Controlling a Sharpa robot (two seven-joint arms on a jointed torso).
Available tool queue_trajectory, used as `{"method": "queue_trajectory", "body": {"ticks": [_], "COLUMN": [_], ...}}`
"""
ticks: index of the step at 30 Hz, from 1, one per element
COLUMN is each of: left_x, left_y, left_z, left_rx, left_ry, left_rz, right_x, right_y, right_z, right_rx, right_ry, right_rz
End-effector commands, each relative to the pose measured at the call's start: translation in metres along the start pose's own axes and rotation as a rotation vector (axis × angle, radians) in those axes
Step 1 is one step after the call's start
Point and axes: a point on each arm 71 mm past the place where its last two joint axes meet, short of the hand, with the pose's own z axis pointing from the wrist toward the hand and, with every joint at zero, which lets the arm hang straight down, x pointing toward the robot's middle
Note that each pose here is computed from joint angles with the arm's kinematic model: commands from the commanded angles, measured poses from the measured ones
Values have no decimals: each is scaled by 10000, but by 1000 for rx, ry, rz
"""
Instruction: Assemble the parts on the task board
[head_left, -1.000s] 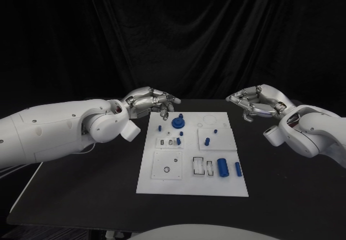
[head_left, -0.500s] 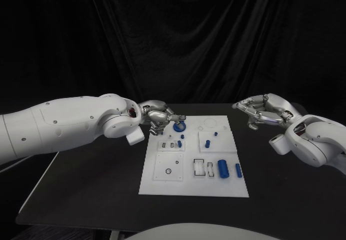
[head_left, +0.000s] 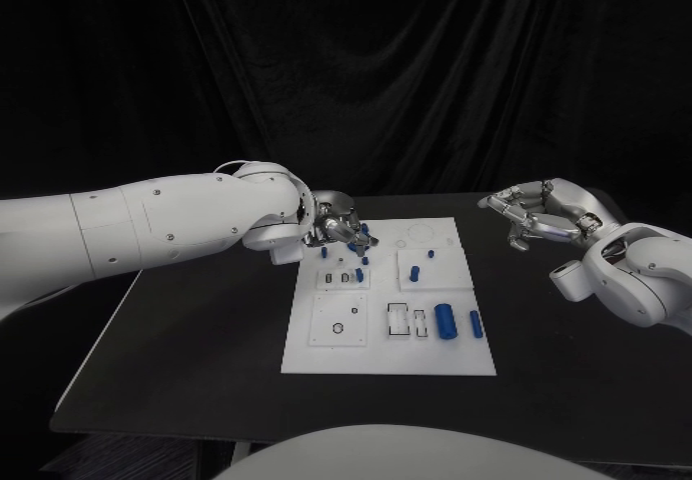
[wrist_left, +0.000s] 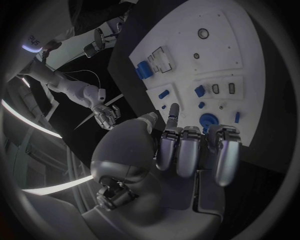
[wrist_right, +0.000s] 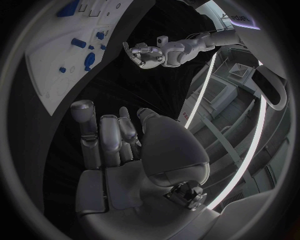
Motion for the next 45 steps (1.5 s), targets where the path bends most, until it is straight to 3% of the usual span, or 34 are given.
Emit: {"method": "queue_trajectory", "body": {"ticks": [1, 15, 34, 45], "left_x": [-32, -78, 110, 165], "left_y": [47, 66, 169, 157], "left_z": [46, 187, 365, 421], "left_rx": [-131, -263, -267, -223], "left_ry": [-2, 1, 3, -37], "left_rz": [77, 95, 59, 31], "right_x": [6, 25, 62, 66], "right_y": [-39, -92, -80, -82], "right_z": [-15, -24, -9, -15], "right_rx": [16, 42, 40, 45], "right_ry": [1, 16, 31, 38], "right_rz": [8, 16, 22, 26]}}
